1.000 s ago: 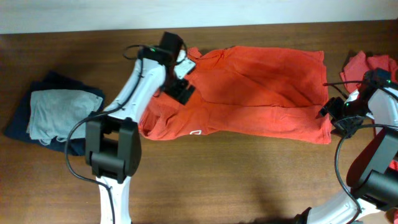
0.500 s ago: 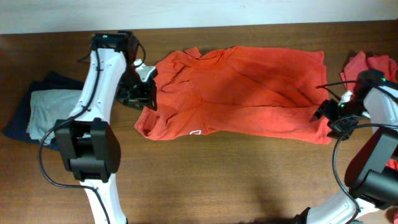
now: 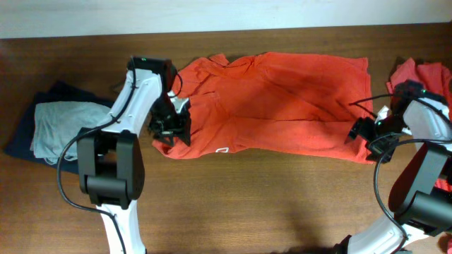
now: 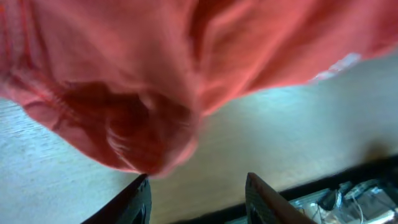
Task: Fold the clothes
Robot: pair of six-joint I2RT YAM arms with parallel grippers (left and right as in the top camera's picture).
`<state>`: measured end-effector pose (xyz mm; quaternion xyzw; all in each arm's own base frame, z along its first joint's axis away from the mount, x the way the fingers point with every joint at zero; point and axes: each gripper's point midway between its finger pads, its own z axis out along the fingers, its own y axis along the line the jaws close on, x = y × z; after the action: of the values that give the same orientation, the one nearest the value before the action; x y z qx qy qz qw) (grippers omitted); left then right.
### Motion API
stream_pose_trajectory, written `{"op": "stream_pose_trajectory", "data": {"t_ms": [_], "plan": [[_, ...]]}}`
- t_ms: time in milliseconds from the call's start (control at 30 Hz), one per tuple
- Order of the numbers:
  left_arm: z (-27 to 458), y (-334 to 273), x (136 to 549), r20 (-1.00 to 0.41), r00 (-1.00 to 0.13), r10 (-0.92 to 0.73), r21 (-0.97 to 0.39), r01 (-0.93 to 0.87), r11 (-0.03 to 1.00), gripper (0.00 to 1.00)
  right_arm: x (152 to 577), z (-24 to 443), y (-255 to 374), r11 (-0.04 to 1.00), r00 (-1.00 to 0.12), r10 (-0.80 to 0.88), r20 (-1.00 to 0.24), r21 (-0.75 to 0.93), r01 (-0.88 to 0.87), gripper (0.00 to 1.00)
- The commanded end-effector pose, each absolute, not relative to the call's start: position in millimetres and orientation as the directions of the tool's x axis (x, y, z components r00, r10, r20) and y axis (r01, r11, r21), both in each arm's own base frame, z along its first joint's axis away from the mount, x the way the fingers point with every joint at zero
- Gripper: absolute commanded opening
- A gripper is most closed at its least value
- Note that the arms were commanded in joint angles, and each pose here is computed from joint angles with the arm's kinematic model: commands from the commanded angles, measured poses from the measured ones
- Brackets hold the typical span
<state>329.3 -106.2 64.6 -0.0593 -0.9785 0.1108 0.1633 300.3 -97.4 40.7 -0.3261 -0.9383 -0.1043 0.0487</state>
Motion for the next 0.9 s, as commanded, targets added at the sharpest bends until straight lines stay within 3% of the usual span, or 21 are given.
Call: {"op": "stream_pose_trajectory", "data": {"t_ms": [0, 100, 300, 400, 533, 700, 867], "plan": [[59.6, -85.5, 328.9, 0.306, -0.951, 0.046, -0.114, 0.011, 0.993, 0.49, 294.1, 37.6, -97.7, 0.773, -0.786, 0.599, 0.151, 0.146, 0.617, 0.79], [55.5, -71.8, 331.6, 0.292, -0.956, 0.009, -0.024, 0.002, 1.0, 0.49, 292.6, 32.8, -97.0, 0.773, -0.786, 0.6, 0.151, 0.147, 0.618, 0.79], [39.8, -64.3, 331.5, 0.279, -0.96, 0.006, 0.009, 0.009, 1.0, 0.48, 296.4, 29.5, -98.7, 0.772, -0.786, 0.604, 0.13, 0.151, 0.618, 0.79], [24.1, -64.4, 322.2, 0.298, -0.955, 0.006, 0.003, 0.007, 1.0, 0.41, 298.6, 29.2, -99.7, 0.772, -0.788, 0.604, 0.121, 0.154, 0.616, 0.79], [8.5, -63.5, 312.5, 0.313, -0.95, 0.004, 0.001, 0.005, 1.0, 0.24, 301.1, 29.0, -100.8, 0.771, -0.787, 0.607, 0.11, 0.156, 0.617, 0.79], [3.9, -61.9, 328.4, 0.248, -0.969, -0.009, -0.009, -0.012, 1.0, 0.02, 303.1, 28.5, -103.7, 0.773, -0.788, 0.609, 0.096, 0.15, 0.616, 0.79], [2.0, -42.4, 340.6, 0.211, -0.975, -0.069, -0.011, -0.073, 0.997, 0.01, 305.4, 27.7, -109.2, 0.778, -0.789, 0.61, 0.073, 0.131, 0.614, 0.78]]}}
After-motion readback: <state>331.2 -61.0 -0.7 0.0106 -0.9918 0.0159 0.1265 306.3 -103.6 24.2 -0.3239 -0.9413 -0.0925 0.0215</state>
